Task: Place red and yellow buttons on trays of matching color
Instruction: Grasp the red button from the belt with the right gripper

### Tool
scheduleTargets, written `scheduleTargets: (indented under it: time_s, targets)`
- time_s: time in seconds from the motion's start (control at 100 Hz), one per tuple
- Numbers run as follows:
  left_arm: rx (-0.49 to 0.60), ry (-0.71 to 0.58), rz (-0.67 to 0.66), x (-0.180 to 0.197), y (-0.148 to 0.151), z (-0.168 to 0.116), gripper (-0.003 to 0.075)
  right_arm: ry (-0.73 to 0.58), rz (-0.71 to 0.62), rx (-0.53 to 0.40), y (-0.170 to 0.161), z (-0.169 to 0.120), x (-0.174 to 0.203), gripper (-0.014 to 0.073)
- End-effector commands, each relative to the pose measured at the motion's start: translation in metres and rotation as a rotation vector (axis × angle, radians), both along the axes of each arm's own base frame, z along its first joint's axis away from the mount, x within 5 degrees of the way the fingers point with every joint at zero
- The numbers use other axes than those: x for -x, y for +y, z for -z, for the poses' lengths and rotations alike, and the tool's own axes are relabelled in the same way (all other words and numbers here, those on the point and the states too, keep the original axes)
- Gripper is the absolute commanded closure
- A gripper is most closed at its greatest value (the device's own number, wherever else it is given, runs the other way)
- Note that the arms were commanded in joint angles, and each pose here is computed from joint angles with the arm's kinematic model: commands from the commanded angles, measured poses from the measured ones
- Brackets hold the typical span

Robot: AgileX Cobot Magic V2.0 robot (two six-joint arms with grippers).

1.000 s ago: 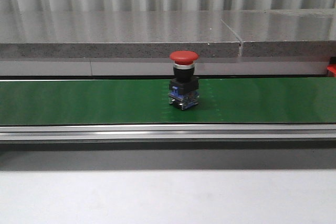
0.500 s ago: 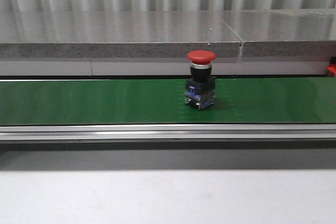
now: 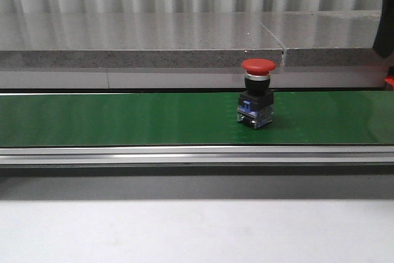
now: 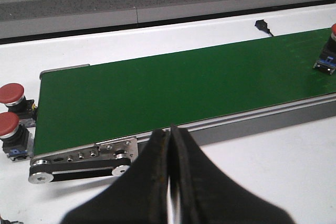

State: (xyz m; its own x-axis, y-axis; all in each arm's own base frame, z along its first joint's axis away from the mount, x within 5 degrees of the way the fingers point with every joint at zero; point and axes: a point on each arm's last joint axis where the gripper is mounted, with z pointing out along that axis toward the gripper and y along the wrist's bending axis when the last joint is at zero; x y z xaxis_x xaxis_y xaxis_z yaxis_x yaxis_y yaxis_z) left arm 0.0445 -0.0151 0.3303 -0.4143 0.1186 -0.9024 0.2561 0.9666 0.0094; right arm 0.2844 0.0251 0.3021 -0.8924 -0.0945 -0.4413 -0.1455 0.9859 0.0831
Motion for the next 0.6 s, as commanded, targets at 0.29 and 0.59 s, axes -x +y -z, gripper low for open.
scheduleTargets:
  time_s: [0.29, 0.59]
  targets:
    - [0.043, -0.074, 0.005, -0.002, -0.002, -0.013, 0.0741, -0.114, -0.343, 0.035, 0.05, -0.026, 0.011, -0.005]
    - [0.043, -0.074, 0.005, -0.002, -0.002, -0.013, 0.0741, -0.048, -0.41, -0.017, 0.072, -0.018, -0.01, -0.005]
